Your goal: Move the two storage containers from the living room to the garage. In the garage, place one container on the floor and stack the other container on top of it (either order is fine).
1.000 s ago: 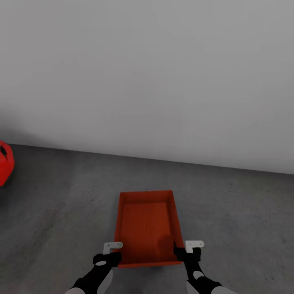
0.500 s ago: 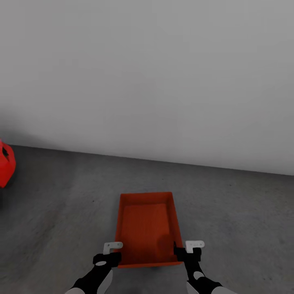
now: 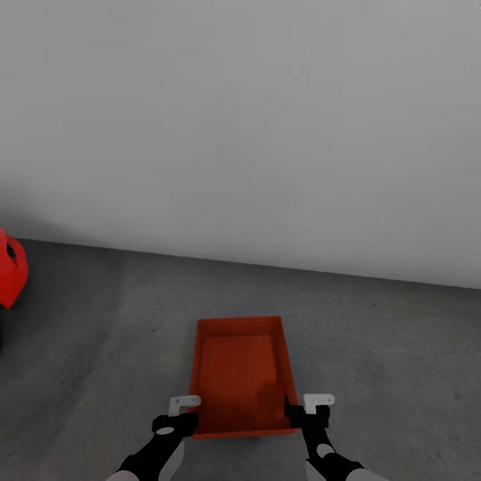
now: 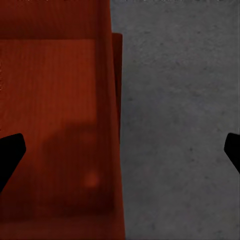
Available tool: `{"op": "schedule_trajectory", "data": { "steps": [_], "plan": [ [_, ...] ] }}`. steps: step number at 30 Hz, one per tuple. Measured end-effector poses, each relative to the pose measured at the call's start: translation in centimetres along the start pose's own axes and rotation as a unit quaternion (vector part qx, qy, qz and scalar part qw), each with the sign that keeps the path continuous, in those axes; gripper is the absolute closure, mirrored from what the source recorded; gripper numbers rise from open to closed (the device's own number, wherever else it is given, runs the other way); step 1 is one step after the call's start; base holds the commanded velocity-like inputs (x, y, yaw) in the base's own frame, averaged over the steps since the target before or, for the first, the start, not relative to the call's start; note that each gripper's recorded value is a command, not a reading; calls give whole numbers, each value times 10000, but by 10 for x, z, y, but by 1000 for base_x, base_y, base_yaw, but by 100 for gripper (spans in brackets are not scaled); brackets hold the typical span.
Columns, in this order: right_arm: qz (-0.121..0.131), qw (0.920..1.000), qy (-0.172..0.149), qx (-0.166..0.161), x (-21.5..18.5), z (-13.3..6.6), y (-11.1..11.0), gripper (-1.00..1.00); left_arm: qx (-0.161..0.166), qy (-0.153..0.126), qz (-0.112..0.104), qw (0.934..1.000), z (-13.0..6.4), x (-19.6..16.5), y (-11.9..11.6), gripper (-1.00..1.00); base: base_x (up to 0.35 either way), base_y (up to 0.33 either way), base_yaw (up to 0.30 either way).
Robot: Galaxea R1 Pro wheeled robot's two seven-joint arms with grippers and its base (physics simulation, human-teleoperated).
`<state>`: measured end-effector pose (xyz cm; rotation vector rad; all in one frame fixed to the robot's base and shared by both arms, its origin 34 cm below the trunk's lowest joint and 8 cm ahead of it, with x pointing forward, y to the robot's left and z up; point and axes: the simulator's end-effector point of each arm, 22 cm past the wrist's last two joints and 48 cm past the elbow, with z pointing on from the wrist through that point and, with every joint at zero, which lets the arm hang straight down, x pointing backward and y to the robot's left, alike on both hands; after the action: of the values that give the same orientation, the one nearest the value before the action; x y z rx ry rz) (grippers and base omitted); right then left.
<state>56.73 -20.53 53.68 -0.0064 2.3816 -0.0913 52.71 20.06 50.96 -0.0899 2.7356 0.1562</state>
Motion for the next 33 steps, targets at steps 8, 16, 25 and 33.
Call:
{"op": "schedule_trajectory", "data": {
  "steps": [8, 16, 25, 33],
  "plan": [
    [-1, 10000, 1, 1, -8, -9, -1, -100, -6, 2, 1, 10000, -11, -4, 2, -100, 0, 0, 0],
    [-3, 10000, 3, -6, -15, -18, -2, -100, -5, 1, 1, 10000, -21, -8, 3, -100, 0, 0, 0],
    [-2, 10000, 4, -20, -22, -27, -2, -100, 1, 2, 2, 10000, -33, -11, 4, -100, 0, 0, 0],
    [-1, 10000, 6, -22, -28, -36, -2, -100, 0, 4, 1, 10000, -43, -14, 5, -100, 0, 0, 0]
  ]
}}
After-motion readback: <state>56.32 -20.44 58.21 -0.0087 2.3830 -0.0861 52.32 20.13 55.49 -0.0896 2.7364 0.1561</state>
